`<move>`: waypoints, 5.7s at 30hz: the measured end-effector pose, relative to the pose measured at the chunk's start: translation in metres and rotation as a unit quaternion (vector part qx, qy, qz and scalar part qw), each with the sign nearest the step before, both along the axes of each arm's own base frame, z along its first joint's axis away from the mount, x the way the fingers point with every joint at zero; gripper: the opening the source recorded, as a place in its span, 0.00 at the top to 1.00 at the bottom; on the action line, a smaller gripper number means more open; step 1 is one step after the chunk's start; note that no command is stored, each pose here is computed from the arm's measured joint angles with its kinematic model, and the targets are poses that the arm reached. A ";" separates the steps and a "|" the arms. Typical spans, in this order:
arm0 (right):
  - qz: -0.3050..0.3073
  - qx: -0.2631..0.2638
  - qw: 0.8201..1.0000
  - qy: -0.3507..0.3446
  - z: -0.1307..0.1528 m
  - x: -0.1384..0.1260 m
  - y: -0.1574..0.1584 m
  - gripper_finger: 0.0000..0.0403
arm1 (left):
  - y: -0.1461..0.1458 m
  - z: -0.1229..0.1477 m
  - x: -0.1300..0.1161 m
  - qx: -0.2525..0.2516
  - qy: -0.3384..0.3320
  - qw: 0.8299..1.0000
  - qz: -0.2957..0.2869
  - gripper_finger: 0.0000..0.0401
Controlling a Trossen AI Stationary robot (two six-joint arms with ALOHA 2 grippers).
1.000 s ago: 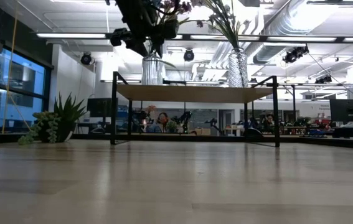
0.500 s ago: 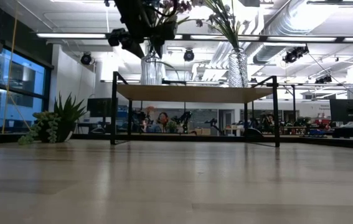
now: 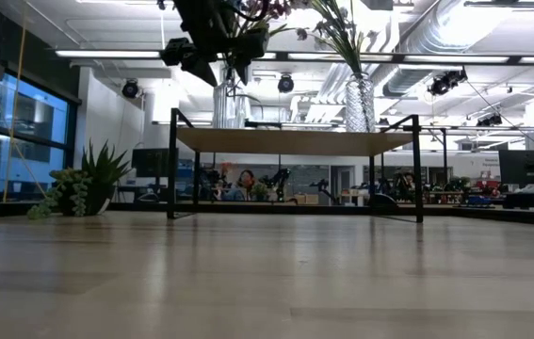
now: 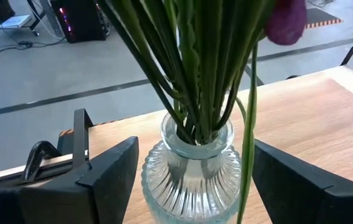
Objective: Pick and place flowers into a vace then onto a shelf
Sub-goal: Return to Home Position
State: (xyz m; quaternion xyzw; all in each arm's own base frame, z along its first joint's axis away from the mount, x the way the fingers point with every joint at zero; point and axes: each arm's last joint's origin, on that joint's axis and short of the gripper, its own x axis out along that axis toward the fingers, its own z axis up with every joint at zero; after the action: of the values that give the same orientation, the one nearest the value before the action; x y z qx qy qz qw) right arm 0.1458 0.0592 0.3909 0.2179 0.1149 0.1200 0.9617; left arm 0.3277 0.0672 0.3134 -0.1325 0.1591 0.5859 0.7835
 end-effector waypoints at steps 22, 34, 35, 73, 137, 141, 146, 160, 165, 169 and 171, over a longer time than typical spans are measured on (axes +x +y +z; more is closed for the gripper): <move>0.000 0.000 1.000 0.000 0.000 0.000 0.000 0.21 | -0.003 0.004 -0.005 0.021 0.041 0.999 -0.011 0.13; 0.000 0.000 1.000 0.000 0.000 0.000 0.000 0.21 | -0.003 0.005 -0.004 0.021 0.048 0.998 -0.020 0.12; 0.000 0.000 1.000 0.000 0.000 0.000 0.000 0.21 | -0.003 0.005 -0.004 0.022 0.051 0.998 -0.021 0.12; 0.000 0.000 1.000 0.000 0.000 0.000 0.000 0.21 | -0.043 0.023 0.004 0.059 0.047 0.995 -0.072 0.01; -0.008 0.021 0.998 -0.051 0.011 0.001 0.000 0.21 | -0.211 0.060 -0.081 -0.073 0.018 0.871 -0.486 0.34; -0.024 0.017 0.998 -0.050 0.010 0.001 -0.001 0.21 | -0.206 0.061 -0.088 -0.071 0.038 0.871 -0.485 0.53; -0.043 0.015 0.998 -0.050 0.010 0.002 -0.002 0.21 | -0.199 0.061 -0.100 -0.076 0.076 0.865 -0.490 0.72; -0.046 -0.012 0.997 -0.066 0.012 -0.002 -0.004 0.21 | -0.153 0.102 -0.164 -0.054 0.012 0.888 -0.456 0.87; -0.042 -0.023 0.995 -0.084 0.017 -0.015 -0.009 0.21 | -0.141 0.111 -0.189 -0.034 0.011 0.878 -0.478 0.87; -0.043 -0.014 0.993 -0.107 0.022 -0.033 -0.017 0.21 | -0.134 0.118 -0.207 -0.015 0.005 0.866 -0.500 0.87; -0.044 -0.011 0.991 -0.122 0.025 -0.042 -0.021 0.21 | -0.131 0.119 -0.215 -0.012 0.002 0.863 -0.505 0.87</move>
State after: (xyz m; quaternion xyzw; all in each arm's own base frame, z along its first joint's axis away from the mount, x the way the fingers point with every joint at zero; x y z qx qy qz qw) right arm 0.1033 0.0379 0.4164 0.1954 -0.0120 0.1024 0.9753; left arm 0.1128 -0.0637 0.4327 -0.0423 0.2129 0.1080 0.9702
